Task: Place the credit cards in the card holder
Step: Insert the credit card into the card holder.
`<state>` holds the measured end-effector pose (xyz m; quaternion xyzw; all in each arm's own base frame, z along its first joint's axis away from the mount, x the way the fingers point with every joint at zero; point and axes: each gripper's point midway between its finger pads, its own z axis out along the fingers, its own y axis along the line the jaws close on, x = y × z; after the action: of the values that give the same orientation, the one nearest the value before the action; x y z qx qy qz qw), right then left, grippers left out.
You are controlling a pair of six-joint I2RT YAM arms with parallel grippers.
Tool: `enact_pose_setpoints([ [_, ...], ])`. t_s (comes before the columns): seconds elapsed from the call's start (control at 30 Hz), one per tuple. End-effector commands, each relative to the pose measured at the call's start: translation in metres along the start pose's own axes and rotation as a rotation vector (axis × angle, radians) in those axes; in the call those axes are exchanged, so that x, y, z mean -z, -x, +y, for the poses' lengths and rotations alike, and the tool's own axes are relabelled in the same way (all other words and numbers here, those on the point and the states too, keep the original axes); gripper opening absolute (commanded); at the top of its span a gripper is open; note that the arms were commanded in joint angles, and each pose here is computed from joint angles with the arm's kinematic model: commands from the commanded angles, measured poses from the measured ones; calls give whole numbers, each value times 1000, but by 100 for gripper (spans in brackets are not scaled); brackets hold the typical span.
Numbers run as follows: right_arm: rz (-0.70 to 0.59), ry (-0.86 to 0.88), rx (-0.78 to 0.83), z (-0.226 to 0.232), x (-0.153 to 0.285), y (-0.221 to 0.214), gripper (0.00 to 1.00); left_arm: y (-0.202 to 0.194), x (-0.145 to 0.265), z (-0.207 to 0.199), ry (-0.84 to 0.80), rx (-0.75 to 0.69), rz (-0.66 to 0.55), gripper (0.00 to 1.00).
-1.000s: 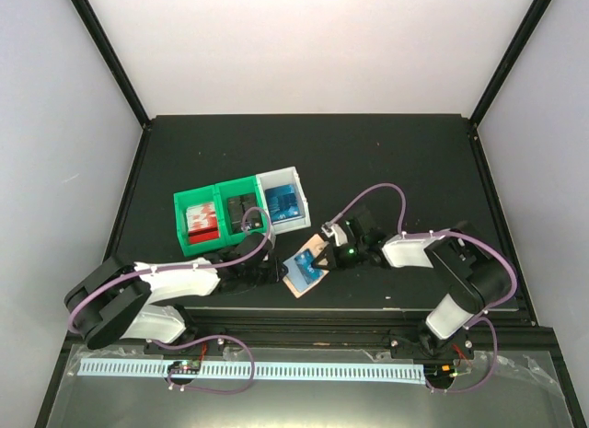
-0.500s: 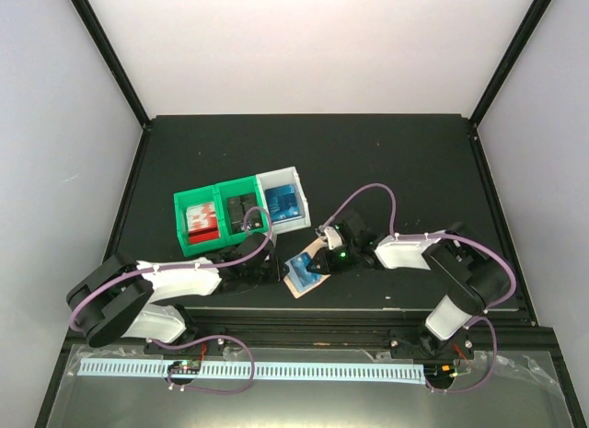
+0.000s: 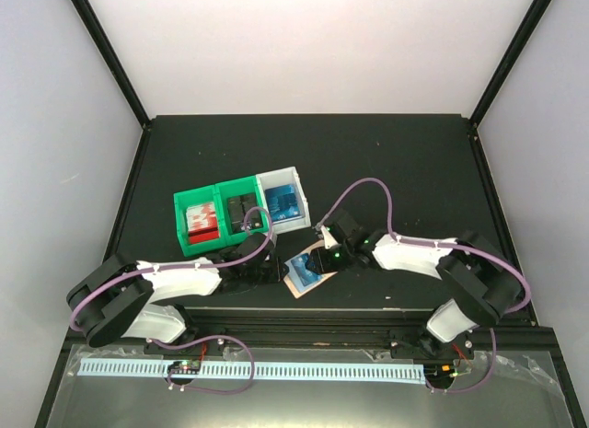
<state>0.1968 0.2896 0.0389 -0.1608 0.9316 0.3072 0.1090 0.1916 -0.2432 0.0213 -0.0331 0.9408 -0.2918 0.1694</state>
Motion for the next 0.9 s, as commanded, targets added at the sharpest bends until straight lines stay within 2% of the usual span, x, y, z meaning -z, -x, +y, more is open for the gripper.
enact_pose_setpoints([
  [0.0, 22, -71, 35, -4, -13, 0, 43, -9, -5, 6, 17, -18, 30, 23],
  [0.33, 27, 60, 169, 35, -14, -4, 37, -11, -8, 2, -9, -22, 48, 23],
  [0.53, 20, -64, 156, 16, -13, 0, 42, -8, -5, -4, -31, -31, 32, 25],
  [0.73, -55, -210, 106, -2, 9, 7, 55, 1, 7, -9, -54, -54, -21, 37],
  [0.87, -97, -255, 121, -3, 23, 9, 60, 17, 27, -20, -94, -74, -121, 50],
])
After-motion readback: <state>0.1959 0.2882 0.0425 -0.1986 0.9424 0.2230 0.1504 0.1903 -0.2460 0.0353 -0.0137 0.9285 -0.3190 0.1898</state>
